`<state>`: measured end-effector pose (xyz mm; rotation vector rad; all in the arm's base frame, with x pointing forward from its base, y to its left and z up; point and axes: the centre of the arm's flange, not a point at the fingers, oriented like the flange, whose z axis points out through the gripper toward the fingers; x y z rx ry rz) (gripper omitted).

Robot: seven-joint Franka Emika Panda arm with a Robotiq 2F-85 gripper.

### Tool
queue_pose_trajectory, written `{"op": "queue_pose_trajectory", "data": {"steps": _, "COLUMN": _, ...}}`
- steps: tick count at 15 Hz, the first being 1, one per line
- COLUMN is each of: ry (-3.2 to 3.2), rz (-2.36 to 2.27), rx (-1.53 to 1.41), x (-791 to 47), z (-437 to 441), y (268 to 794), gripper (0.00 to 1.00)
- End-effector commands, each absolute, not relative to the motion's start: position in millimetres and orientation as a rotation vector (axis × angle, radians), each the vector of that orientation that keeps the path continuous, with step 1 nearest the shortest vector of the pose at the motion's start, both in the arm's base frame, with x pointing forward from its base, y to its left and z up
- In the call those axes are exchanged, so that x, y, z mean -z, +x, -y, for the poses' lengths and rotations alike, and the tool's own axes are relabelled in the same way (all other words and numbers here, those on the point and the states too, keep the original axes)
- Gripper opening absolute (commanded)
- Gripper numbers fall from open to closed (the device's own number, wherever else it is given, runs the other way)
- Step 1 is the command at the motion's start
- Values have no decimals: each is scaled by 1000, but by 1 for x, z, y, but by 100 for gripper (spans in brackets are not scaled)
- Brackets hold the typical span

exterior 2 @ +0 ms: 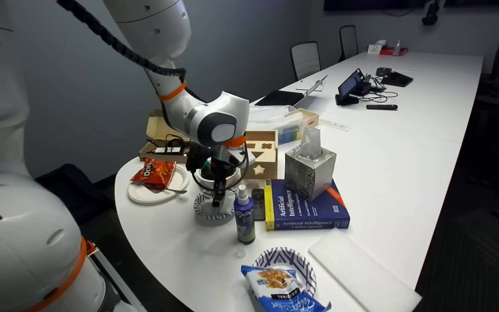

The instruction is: Wipe the inside of the bowl with tissue paper

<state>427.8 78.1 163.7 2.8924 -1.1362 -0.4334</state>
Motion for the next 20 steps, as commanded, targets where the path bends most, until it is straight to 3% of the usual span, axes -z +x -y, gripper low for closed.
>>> {"op": "queue_pose_trajectory", "data": {"steps": 1, "ry": 2806, "rz": 1172, "rx": 364, "x": -171, "z": -75, "y": 424, "gripper": 1}}
{"op": "queue_pose_trajectory", "data": {"steps": 11, "ry": 3010, "rz": 1018, "rx": 149, "x": -171, "z": -96, "y": 437, "gripper": 1}}
{"op": "queue_pose_trajectory", "data": {"steps": 20, "ry": 2946, "rz": 1053, "rx": 452, "x": -170, "z": -96, "y": 421, "gripper": 1}}
